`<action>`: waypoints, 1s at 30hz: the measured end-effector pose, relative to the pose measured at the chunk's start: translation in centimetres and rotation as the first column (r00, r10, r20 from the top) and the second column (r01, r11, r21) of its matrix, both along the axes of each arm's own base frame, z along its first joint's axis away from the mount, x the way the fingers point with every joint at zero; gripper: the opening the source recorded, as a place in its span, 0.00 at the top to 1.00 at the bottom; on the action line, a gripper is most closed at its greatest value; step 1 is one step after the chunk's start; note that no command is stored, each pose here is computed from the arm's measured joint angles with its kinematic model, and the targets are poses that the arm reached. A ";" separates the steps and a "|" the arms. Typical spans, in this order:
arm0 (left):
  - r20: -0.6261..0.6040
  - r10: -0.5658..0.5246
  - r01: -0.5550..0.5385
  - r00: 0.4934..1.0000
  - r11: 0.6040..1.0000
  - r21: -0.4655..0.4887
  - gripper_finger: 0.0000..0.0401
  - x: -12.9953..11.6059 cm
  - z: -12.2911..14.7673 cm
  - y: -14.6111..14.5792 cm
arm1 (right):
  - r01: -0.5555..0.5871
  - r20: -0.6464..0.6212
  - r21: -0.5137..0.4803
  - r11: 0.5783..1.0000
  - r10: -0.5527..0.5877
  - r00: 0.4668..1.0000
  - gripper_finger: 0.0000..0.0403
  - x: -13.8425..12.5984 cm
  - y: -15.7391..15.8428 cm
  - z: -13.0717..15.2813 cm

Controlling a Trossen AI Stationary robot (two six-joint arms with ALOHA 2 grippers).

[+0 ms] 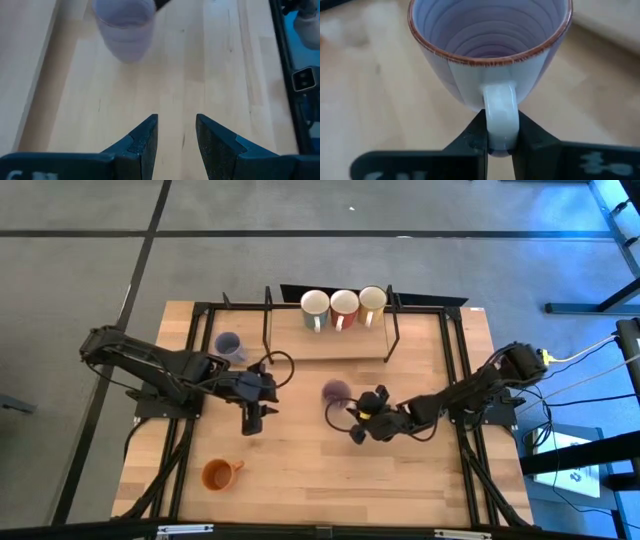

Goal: Place coffee mugs
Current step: Put the purple mug on the shelf

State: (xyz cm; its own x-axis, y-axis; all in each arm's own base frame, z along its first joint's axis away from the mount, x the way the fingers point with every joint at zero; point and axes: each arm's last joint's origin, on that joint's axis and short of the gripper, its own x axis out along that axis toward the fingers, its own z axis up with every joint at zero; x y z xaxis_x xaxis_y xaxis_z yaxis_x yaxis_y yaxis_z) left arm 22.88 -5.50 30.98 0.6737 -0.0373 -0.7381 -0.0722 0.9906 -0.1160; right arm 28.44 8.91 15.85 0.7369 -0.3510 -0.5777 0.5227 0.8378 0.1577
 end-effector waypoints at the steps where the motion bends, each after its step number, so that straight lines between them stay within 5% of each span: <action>1: 0.001 0.003 -0.003 1.000 1.000 -0.009 0.68 -0.1 0.1 0.0 | 0.020 -0.010 -0.012 1.000 -0.021 1.000 0.93 0.0 0.0 0.5; 7: 0.017 0.013 -0.013 1.000 1.000 -0.022 0.68 -1.0 0.7 0.2 | 0.217 -0.027 -0.024 0.976 -0.218 0.976 0.93 -0.7 -0.6 3.2; 14: 0.043 0.042 -0.040 0.998 0.999 -0.035 0.68 -1.3 1.2 0.4 | 0.464 -0.050 -0.011 0.886 -0.464 0.884 0.93 -3.0 -2.4 5.0; 30: 0.053 0.059 -0.057 0.997 0.998 -0.022 0.68 -1.3 1.2 0.5 | 0.710 -0.003 0.056 0.702 -0.711 0.703 0.93 -2.0 -9.6 5.2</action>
